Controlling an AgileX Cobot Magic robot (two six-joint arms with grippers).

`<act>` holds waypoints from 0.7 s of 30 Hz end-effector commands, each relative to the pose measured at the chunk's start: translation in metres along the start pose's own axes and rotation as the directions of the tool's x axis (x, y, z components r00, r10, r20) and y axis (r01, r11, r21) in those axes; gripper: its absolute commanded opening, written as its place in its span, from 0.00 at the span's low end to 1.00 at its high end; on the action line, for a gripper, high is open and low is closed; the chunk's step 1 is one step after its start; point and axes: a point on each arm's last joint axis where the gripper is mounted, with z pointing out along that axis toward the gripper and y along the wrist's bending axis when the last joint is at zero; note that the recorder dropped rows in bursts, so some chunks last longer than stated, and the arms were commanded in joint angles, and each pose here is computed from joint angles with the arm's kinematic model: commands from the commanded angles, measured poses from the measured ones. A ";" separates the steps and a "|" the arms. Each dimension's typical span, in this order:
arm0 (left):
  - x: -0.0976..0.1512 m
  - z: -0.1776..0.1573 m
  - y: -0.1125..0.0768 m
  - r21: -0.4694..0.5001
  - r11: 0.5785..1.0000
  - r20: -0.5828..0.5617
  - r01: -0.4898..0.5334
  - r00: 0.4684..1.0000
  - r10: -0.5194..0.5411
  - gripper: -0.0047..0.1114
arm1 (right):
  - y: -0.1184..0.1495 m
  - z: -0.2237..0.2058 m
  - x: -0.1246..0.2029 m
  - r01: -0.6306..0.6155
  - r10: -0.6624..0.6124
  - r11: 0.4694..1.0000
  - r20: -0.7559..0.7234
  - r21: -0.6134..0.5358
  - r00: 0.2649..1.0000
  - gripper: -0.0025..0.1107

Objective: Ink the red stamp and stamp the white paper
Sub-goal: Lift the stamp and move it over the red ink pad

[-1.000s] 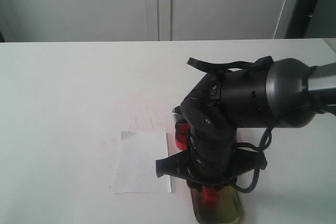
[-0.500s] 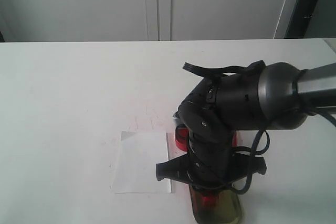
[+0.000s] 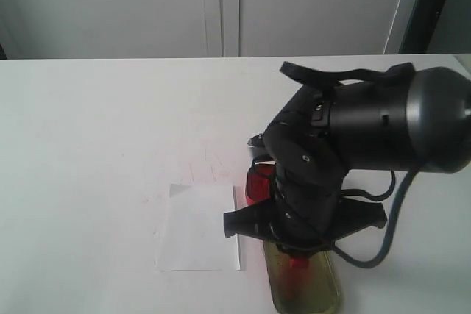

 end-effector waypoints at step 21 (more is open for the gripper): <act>0.001 0.000 0.000 -0.001 1.000 0.000 -0.001 1.000 0.001 0.04 | -0.026 -0.055 -0.046 0.222 -0.218 0.975 0.229 0.008 0.949 0.02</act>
